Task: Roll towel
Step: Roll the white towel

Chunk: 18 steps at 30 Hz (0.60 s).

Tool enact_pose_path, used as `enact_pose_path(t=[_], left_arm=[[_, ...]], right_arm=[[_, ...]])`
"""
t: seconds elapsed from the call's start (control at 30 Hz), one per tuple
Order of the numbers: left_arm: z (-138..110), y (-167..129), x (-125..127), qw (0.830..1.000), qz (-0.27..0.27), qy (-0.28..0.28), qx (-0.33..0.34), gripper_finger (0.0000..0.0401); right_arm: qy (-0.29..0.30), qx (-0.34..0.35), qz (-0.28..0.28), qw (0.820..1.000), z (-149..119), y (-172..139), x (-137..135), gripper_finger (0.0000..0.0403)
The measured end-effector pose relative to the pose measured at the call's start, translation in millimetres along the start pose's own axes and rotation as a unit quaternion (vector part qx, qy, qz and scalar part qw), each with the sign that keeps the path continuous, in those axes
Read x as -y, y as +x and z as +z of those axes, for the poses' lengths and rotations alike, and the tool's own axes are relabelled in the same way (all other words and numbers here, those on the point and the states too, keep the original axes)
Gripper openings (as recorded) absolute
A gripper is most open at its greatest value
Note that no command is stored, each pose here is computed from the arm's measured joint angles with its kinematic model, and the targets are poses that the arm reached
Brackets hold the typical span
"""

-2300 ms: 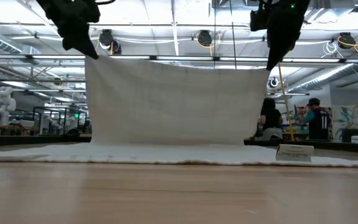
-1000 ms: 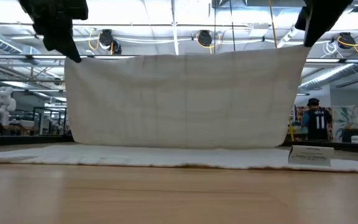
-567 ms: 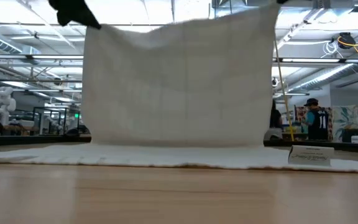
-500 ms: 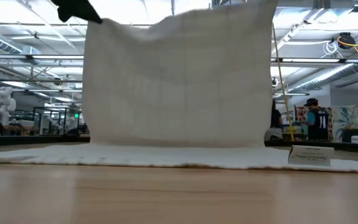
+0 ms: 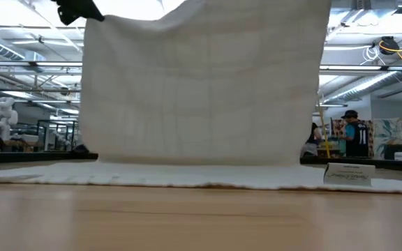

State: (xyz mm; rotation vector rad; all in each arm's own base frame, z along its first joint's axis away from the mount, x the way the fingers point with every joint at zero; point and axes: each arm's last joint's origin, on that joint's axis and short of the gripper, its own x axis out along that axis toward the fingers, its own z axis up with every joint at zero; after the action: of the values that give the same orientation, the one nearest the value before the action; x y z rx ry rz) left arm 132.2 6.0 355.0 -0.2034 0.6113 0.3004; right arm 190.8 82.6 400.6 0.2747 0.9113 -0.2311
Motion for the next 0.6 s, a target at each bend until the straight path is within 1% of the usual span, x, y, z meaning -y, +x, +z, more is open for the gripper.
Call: enact_pose_path(t=[0.13,0.33,0.53,0.6], left_arm=[[-8,2,-1,0.999,-0.004,-0.014,-0.043,0.0002],[-29,23,-2,0.995,0.011,-0.011,-0.094,0.0002],[-44,34,-3,0.992,0.015,-0.012,-0.128,0.0002],[-44,35,-4,0.992,0.032,-0.01,-0.121,0.0002]], right_arm=[[-0.007,-0.021,-0.007,1.0,-5,6,-9,0.0],[-0.033,-0.061,-0.034,0.997,-9,36,-33,0.0],[-0.067,-0.131,-0.081,0.986,-18,67,-49,0.0],[-0.079,-0.142,-0.106,0.981,-21,71,-48,0.0]])
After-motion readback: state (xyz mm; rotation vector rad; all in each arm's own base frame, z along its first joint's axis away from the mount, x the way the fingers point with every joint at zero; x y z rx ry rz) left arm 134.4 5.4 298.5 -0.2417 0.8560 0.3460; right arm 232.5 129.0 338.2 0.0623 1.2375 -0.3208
